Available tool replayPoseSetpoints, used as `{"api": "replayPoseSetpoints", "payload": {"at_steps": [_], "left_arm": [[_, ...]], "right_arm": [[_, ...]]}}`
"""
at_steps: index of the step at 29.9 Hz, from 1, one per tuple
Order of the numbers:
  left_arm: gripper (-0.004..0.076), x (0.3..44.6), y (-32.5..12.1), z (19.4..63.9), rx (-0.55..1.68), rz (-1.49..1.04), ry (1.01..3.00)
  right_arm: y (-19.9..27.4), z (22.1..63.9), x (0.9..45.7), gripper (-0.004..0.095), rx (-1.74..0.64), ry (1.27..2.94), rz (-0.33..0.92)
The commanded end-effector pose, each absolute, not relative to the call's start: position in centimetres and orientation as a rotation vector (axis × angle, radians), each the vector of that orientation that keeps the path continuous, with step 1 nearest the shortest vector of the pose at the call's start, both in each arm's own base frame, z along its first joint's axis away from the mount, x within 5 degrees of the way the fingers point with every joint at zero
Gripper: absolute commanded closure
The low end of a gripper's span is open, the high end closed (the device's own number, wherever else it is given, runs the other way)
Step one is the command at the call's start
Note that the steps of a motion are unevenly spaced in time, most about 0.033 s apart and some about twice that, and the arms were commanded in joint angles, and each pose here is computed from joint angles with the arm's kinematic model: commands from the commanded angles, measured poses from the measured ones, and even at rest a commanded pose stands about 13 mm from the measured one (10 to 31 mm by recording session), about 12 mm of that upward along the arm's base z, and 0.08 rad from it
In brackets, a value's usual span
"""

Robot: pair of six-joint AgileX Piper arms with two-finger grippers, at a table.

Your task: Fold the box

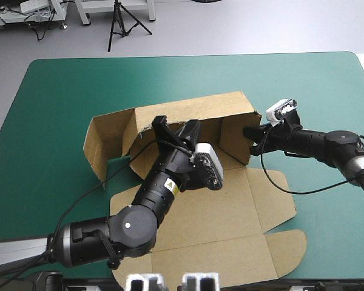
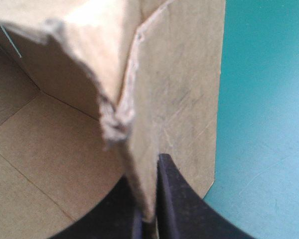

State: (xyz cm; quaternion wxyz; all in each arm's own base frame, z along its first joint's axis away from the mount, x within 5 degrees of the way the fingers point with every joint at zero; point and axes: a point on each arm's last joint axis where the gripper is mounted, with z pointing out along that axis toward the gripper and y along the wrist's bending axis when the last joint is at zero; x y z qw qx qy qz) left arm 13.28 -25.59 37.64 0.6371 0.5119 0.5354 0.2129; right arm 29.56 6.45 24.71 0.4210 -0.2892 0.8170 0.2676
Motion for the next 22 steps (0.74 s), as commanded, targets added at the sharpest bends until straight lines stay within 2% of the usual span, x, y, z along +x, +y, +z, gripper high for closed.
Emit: {"api": "replayPoseSetpoints", "payload": {"at_steps": [1, 10, 16, 22], "left_arm": [[0.0729, 14.2, -22.8, 41.7, 0.966, 0.478, 1.22], [0.0729, 17.8, -15.5, 45.0, 0.684, 0.388, 1.396], [0.0728, 20.1, -11.0, 44.7, 0.497, 0.384, 1.57], [0.0728, 22.3, -7.4, 43.7, 0.353, 0.289, 1.725]], "right_arm": [[6.6, 26.5, 29.2, 0.0906, -0.726, 2.003, 0.674], [6.1, 28.2, 28.1, 0.0906, -0.701, 2.007, 0.584], [5.8, 29.7, 27.0, 0.0906, -0.669, 2.006, 0.545], [5.1, 32.3, 25.2, 0.0906, -0.623, 2.01, 0.44]]}}
